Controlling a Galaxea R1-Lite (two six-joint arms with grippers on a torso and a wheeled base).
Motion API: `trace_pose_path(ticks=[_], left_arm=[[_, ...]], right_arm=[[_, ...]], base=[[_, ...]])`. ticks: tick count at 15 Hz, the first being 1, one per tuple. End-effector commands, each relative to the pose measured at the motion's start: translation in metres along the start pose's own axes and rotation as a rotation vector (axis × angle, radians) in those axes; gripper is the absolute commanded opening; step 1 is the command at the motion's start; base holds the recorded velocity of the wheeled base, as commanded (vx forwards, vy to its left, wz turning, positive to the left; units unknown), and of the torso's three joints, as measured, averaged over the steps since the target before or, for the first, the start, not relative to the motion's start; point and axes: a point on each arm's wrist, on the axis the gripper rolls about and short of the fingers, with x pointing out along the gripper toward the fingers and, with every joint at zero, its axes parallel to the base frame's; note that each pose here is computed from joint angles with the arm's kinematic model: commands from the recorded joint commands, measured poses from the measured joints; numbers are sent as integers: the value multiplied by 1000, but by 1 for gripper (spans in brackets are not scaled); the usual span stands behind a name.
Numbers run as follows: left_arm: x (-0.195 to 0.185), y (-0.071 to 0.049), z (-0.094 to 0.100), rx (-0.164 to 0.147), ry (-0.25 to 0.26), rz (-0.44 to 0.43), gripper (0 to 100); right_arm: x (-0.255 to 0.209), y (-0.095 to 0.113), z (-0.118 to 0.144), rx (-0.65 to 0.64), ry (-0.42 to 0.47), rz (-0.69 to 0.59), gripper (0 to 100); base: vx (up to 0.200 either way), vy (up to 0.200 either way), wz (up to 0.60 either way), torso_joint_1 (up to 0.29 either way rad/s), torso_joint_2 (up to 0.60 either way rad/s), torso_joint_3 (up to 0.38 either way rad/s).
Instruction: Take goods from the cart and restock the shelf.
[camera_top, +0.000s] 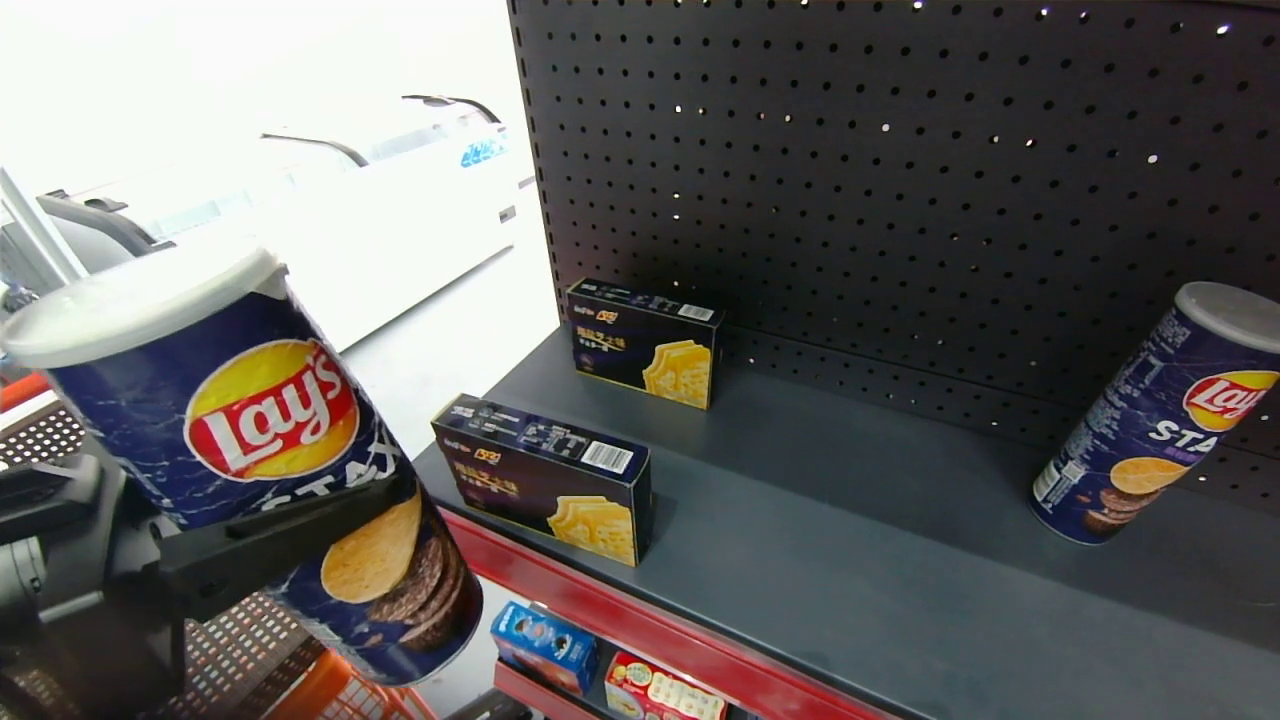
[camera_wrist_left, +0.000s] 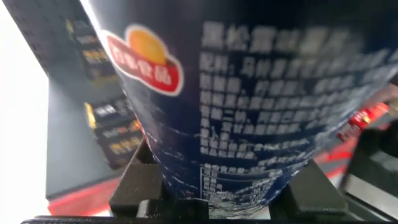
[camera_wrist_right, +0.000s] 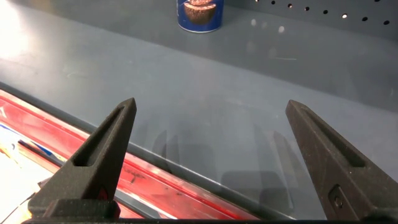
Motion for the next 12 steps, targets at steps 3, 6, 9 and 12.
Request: trace_pose_path(ticks=[3, 6, 9, 12], left_arm=[[3, -6, 6, 2, 6, -51, 0], [7, -11, 7, 2, 11, -94, 0], [13, -14, 5, -1, 25, -126, 0], [20, -18, 11, 5, 19, -180, 0]], right_arm=[[0, 0, 0, 0, -1, 1, 100], [0, 0, 0, 0, -1, 1, 100], [0, 0, 0, 0, -1, 1, 100], [0, 0, 0, 0, -1, 1, 100]], base=[[0, 0, 0, 0, 0, 0], [0, 0, 0, 0, 0, 0], [0, 0, 0, 0, 0, 0], [0, 0, 0, 0, 0, 0]])
